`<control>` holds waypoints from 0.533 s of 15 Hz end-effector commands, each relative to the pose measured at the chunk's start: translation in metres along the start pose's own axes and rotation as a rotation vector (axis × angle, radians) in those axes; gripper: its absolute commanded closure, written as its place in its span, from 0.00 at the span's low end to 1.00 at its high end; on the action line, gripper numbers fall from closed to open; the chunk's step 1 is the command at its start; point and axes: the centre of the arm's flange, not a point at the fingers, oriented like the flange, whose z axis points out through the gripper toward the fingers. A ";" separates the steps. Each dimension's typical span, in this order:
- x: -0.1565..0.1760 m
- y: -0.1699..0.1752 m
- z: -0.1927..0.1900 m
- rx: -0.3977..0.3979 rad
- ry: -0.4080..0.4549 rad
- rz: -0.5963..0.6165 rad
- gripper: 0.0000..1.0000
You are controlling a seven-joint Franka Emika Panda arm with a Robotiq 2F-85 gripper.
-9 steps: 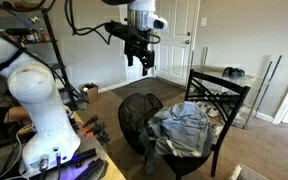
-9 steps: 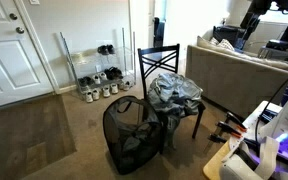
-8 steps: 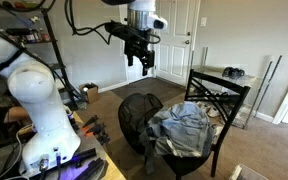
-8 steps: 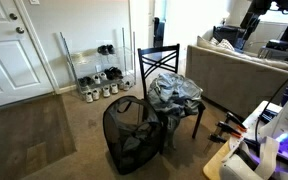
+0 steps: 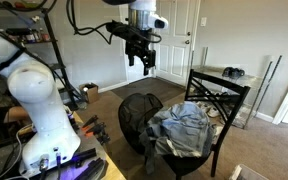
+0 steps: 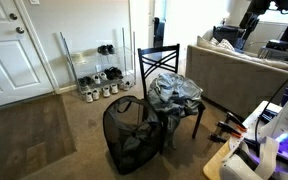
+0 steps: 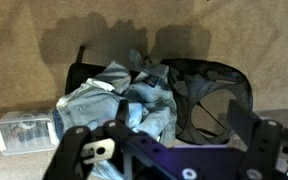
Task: Put one pair of trousers in the laundry bag
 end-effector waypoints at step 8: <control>0.144 0.058 0.065 0.014 -0.090 0.106 0.00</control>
